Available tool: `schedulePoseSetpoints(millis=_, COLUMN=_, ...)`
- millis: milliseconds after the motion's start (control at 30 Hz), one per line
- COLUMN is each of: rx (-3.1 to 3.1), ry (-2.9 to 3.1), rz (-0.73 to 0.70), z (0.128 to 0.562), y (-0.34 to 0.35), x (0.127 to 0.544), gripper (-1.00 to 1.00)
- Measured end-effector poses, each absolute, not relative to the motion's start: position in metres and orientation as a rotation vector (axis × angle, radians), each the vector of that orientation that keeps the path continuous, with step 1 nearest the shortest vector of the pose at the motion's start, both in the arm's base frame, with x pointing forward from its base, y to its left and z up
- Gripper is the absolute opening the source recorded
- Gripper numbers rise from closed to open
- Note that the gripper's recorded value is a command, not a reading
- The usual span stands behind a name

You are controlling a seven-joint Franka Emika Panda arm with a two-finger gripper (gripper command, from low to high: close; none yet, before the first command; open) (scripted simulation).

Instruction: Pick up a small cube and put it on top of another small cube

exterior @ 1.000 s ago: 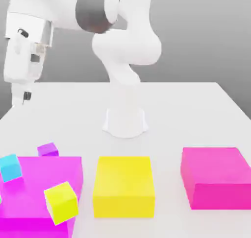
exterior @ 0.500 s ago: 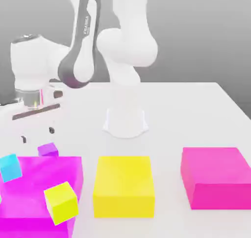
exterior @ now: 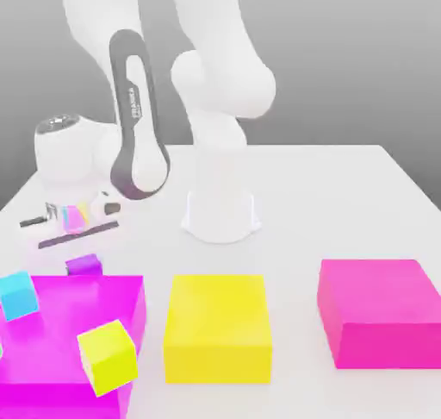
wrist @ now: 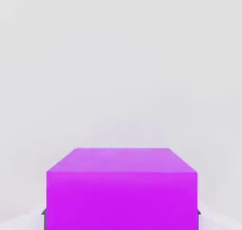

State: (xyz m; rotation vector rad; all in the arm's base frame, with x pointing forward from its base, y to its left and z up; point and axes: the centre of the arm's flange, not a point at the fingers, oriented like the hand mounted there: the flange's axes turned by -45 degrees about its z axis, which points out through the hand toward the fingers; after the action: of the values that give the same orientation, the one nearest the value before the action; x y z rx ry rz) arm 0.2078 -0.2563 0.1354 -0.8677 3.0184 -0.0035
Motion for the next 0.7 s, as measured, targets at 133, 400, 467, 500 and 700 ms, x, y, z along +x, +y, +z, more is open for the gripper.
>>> schedulePoseSetpoints(millis=133, rx=-0.868, ry=3.019, rz=-0.003, z=0.162, y=-0.258, x=0.209, gripper=-1.00)
schedulePoseSetpoints(millis=400, rx=-1.010, ry=2.976, rz=-0.007, z=0.224, y=-0.275, x=0.247, gripper=-1.00)
schedulePoseSetpoints(millis=467, rx=-1.092, ry=2.948, rz=-0.007, z=0.241, y=-0.283, x=0.270, gripper=-1.00)
schedulePoseSetpoints(millis=500, rx=-1.133, ry=2.932, rz=-0.008, z=0.250, y=-0.287, x=0.282, gripper=-1.00)
schedulePoseSetpoints(millis=700, rx=-1.382, ry=2.822, rz=-0.005, z=0.312, y=-0.296, x=0.353, gripper=-1.00)
